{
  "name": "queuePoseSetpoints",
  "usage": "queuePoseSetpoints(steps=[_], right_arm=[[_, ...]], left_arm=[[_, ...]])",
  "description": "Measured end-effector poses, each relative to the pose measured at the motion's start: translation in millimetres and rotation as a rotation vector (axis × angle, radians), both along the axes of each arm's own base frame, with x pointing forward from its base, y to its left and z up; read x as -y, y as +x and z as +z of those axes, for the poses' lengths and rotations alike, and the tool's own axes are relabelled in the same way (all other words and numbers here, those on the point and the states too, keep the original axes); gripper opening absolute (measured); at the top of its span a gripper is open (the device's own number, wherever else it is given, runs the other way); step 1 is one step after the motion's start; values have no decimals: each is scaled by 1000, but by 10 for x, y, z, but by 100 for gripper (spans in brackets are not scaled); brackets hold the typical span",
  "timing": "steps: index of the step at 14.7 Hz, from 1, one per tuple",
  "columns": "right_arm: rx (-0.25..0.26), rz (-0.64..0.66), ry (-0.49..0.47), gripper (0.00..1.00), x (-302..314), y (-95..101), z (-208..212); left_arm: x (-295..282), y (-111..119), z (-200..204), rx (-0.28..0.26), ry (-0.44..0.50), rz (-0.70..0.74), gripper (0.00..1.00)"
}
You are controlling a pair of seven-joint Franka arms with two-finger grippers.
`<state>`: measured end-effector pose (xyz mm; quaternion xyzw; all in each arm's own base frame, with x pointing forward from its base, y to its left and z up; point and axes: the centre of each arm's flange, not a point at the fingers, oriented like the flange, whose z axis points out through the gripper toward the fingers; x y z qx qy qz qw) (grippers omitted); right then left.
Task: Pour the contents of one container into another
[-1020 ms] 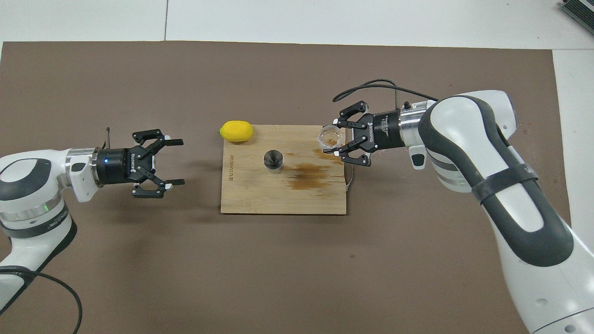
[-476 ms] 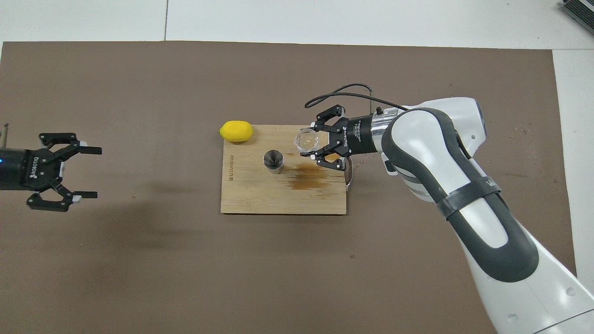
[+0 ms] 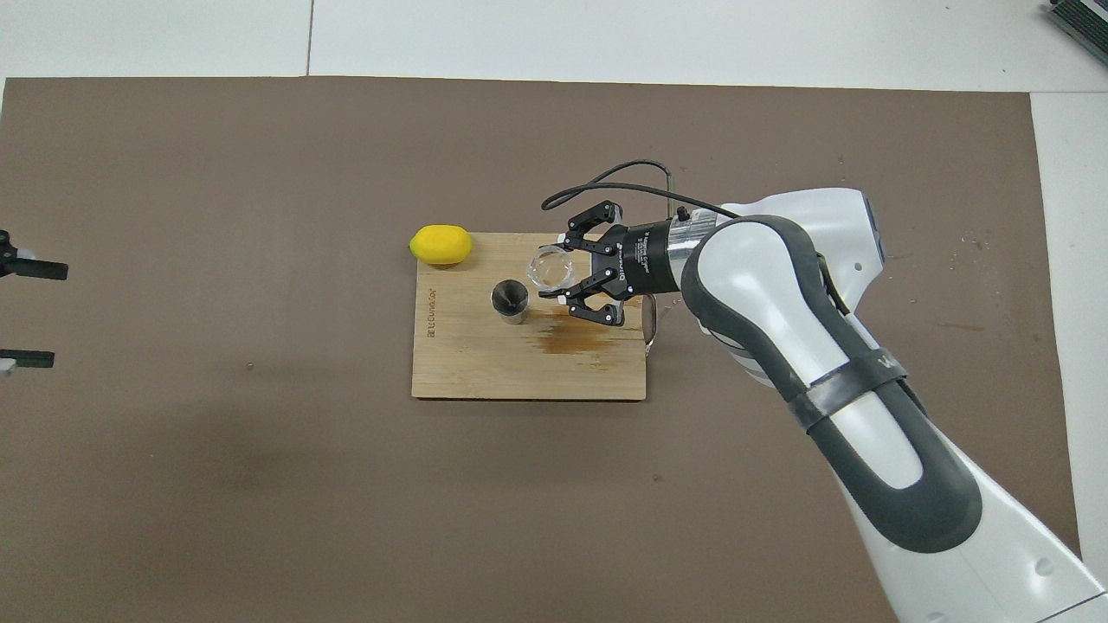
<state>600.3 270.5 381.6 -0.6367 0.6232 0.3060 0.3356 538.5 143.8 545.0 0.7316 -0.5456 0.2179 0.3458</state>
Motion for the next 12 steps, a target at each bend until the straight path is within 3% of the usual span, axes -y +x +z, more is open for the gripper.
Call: queuePoseSetpoints(steps=[7, 12], right_arm=[[28, 37, -54, 51, 5, -22, 63], [15, 45, -73, 51, -101, -84, 124]], left_arm=[[-87, 32, 333, -157, 303, 112, 100], [453, 188, 494, -289, 570, 259, 100]])
